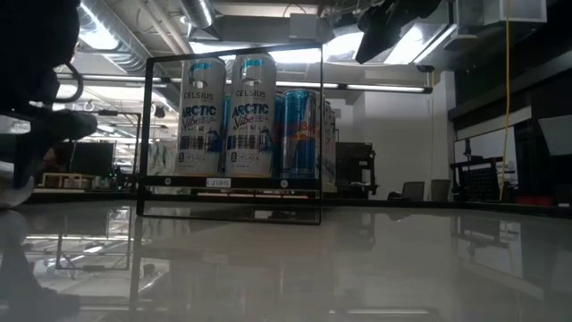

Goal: Place canned beverage on shelf
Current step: Put the orange soda can on the shelf aligned with the other orange soda can

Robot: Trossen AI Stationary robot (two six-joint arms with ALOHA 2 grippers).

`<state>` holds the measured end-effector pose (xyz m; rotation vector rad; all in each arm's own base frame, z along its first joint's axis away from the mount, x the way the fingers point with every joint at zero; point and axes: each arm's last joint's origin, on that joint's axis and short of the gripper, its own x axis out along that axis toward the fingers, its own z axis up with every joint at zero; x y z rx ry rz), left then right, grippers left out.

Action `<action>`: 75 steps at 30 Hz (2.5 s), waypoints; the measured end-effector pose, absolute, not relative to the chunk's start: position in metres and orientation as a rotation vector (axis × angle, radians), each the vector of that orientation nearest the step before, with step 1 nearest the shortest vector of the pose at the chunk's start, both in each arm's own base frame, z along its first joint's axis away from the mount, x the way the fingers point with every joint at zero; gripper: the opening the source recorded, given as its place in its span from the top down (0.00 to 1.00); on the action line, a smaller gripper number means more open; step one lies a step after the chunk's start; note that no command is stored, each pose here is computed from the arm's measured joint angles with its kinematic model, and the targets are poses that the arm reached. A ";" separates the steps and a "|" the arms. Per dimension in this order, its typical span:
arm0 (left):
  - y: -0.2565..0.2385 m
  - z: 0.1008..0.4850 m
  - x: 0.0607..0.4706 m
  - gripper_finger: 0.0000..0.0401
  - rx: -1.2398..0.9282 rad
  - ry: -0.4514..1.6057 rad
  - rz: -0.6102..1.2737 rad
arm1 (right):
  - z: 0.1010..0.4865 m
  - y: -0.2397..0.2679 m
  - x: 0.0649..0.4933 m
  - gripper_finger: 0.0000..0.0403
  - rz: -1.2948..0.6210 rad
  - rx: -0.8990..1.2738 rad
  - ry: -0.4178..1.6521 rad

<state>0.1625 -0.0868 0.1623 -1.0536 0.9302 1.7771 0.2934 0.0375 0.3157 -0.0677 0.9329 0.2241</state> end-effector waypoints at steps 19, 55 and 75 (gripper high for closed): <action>-0.077 0.156 0.157 0.20 -0.970 0.932 1.786 | 0.316 0.038 0.293 0.11 0.224 -0.067 0.933; -0.069 0.137 0.155 0.37 -0.974 0.891 1.716 | 0.316 0.038 0.293 0.11 0.224 -0.067 0.933; -0.055 0.154 0.166 0.41 -0.622 0.330 1.473 | 0.316 0.037 0.293 0.11 0.224 -0.067 0.933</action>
